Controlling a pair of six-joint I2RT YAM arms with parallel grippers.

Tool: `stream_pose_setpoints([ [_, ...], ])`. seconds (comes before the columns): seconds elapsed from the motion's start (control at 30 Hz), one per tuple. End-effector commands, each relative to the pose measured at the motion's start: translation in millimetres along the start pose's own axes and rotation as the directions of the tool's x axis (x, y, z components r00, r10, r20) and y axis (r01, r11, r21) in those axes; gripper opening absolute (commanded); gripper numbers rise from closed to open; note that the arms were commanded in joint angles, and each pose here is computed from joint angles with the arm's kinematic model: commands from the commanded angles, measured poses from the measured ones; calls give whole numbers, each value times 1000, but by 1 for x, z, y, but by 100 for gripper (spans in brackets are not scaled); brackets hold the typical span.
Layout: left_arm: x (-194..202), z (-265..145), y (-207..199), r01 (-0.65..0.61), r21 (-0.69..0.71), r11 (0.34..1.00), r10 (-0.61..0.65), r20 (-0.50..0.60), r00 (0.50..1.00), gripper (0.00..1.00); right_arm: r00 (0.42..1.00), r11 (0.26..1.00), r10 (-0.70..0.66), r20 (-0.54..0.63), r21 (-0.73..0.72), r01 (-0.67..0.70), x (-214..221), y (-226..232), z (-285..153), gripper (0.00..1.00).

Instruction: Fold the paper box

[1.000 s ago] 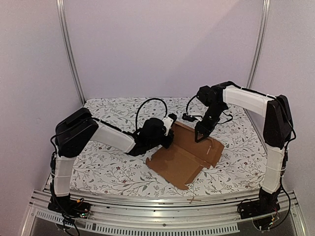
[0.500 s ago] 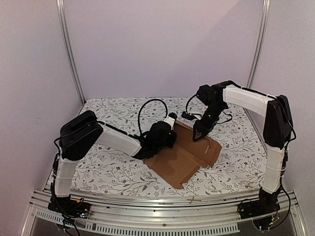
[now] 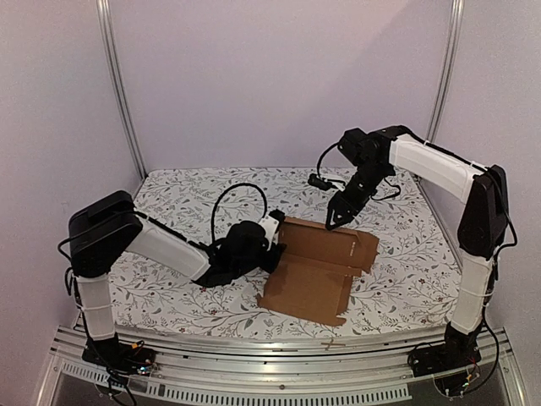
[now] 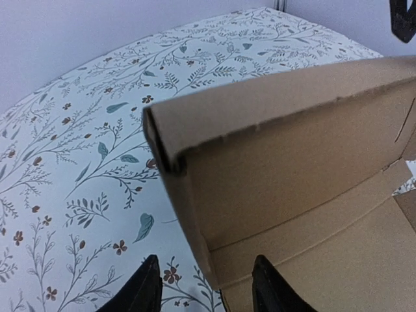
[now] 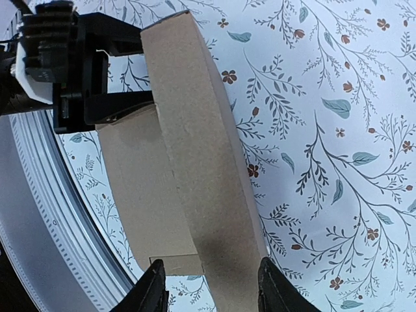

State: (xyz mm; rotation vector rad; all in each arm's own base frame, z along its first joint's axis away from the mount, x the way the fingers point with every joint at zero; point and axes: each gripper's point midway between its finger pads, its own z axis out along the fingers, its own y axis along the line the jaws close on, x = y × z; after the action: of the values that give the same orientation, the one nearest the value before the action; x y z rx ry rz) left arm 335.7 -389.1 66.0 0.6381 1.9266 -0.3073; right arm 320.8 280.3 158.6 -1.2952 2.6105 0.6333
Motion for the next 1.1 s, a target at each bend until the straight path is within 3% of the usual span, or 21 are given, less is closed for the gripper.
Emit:
stream_pose_setpoints([
  [0.0, -28, -33, -10, 22, 100, 995, -27, 48, 998, 51, 998, 999, -45, 49, -12, 46, -7, 12, -20, 48],
  [0.17, -38, -66, 4, 3, 95, 996, -8, 55, 998, 60, 993, 997, -75, 86, -1, 75, -14, 13, -25, 49],
  [0.27, -48, -77, 12, -8, 80, 997, 4, 52, 999, 60, 990, 997, -80, 117, 2, 80, -22, 11, -24, 50],
  [0.43, -79, -78, 36, 130, 26, 991, -132, 65, 989, 60, 989, 996, -83, 120, 24, 81, -29, 2, -15, 50],
  [0.63, -104, -46, 46, 258, 47, 965, -260, 50, 964, 60, 992, 994, -90, 87, 62, 85, -20, -13, 5, 50],
  [0.9, -74, -8, 9, 240, 206, 949, -233, -57, 971, 56, 992, 990, -116, 48, 89, 112, -3, -18, 18, 52],
  [1.07, -47, -3, 8, 242, 201, 949, -224, -110, 969, 53, 991, 984, -133, 18, 124, 130, 8, -20, 28, 51],
])
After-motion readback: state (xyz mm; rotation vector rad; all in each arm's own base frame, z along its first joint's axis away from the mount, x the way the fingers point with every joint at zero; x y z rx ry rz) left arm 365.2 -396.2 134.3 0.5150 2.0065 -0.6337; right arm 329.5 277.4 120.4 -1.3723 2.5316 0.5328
